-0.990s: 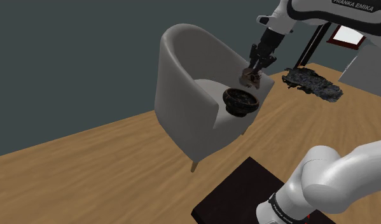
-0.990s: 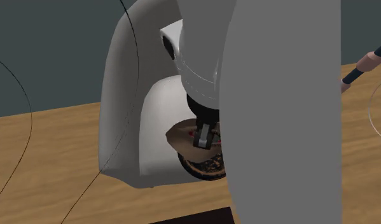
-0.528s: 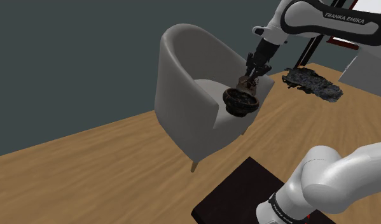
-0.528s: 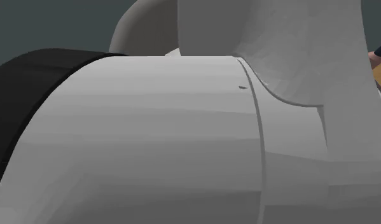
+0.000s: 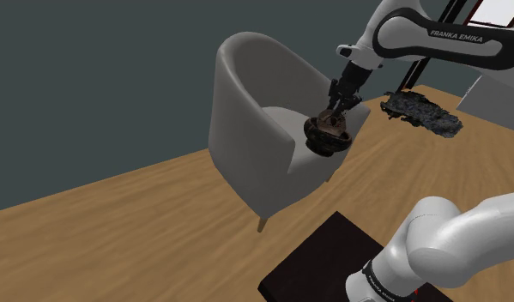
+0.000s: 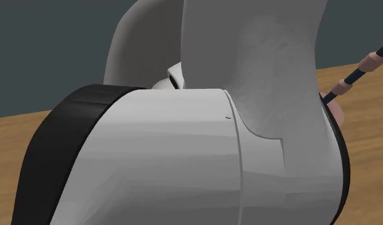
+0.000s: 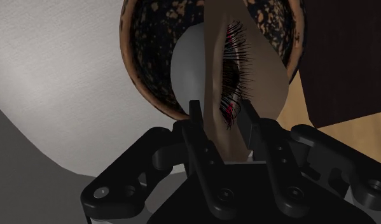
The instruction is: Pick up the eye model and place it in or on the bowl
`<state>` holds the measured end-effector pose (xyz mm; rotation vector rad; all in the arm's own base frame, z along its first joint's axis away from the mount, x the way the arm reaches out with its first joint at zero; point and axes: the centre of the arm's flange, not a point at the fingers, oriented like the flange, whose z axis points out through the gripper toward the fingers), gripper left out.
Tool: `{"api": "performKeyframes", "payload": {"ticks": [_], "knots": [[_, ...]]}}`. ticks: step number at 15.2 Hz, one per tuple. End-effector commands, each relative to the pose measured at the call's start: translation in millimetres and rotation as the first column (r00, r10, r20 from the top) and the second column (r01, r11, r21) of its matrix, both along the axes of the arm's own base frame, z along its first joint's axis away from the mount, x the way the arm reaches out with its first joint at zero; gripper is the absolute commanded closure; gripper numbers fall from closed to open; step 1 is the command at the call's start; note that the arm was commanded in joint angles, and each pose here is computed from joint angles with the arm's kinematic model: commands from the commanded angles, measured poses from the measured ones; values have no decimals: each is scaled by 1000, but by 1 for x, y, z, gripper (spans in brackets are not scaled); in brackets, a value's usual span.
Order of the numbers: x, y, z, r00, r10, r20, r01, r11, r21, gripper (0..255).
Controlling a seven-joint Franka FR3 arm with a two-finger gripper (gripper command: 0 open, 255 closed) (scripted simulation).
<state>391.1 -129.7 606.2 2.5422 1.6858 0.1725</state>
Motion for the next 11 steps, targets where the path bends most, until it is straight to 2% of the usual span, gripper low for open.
{"api": "performKeyframes", "payload": {"ticks": [1,4,5,10,11], "knots": [[0,0,-1,1000,-1,-1,1,1000,0,255],[0,0,-1,1000,-1,-1,1,1000,0,255],[0,0,-1,1000,-1,-1,1,1000,0,0],[0,0,-1,1000,-1,-1,1,1000,0,0],[-2,0,12,1000,-1,-1,1,1000,0,0]]}}
